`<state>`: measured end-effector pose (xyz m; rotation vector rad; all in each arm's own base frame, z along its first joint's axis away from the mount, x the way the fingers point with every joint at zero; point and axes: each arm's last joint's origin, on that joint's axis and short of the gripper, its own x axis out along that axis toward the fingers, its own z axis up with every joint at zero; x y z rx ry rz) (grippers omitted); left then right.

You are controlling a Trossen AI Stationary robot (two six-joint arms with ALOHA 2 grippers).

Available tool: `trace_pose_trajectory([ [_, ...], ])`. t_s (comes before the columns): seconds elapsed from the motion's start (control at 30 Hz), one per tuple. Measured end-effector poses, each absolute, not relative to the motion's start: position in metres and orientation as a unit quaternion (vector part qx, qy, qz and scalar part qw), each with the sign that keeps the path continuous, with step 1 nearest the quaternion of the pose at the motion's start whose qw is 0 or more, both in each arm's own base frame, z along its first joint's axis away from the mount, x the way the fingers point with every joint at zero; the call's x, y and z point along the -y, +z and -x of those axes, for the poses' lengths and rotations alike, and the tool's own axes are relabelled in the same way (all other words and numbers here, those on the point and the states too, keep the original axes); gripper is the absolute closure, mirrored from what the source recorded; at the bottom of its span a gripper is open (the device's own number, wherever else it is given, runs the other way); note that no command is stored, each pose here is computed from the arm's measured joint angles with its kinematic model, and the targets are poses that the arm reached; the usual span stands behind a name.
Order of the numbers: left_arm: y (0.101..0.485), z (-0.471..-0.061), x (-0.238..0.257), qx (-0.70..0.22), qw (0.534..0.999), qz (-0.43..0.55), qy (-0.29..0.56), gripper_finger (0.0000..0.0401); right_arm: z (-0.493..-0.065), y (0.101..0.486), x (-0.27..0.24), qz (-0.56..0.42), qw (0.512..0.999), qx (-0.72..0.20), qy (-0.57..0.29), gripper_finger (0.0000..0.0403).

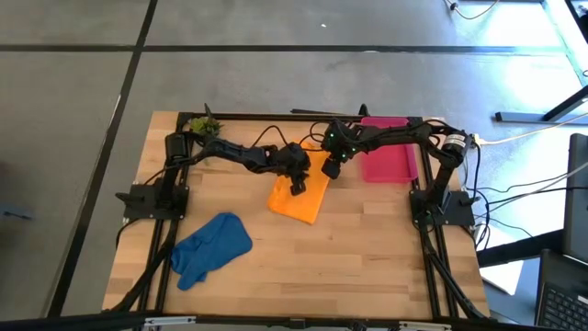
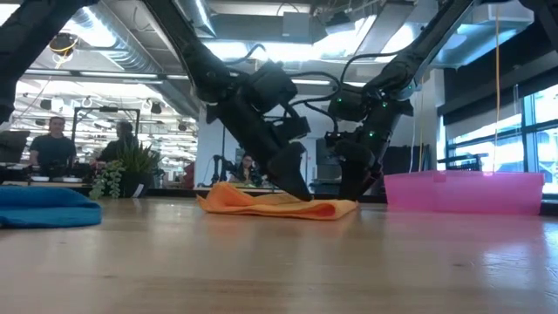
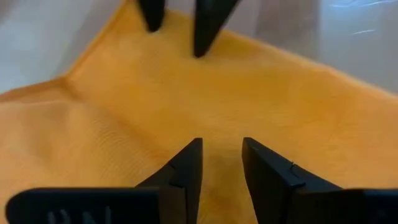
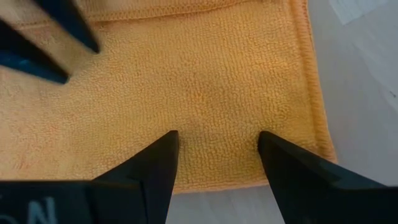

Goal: Roll microfiber towels into tight, uniform cylinder then place into a basket
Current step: Fold the orange microfiber towel

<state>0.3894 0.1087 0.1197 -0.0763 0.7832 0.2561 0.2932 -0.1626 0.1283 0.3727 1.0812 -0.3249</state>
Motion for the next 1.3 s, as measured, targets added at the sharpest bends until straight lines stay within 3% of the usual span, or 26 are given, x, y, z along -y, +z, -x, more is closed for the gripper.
trace_pose_trajectory([
  [0.17, 0.121, -0.388, -0.114, -0.385, 0.901, 0.005, 0.202, 0.0296, -0.293, 0.128, 0.163, -0.176, 0.828, -0.509, -0.153, 0.0176],
  [0.53, 0.116, -0.373, -0.13, -0.442, 0.861, -0.002, 0.253, 0.0296, -0.293, 0.128, 0.163, -0.177, 0.828, -0.509, -0.154, 0.0176],
  [1.17, 0.139, -0.348, -0.158, -0.462, 0.837, 0.015, 0.294, 0.0296, -0.293, 0.128, 0.163, -0.174, 0.83, -0.508, -0.152, 0.0176],
  [1.3, 0.162, -0.342, -0.158, -0.445, 0.849, 0.025, 0.283, 0.0296, -0.293, 0.129, 0.163, -0.173, 0.83, -0.508, -0.152, 0.0176],
])
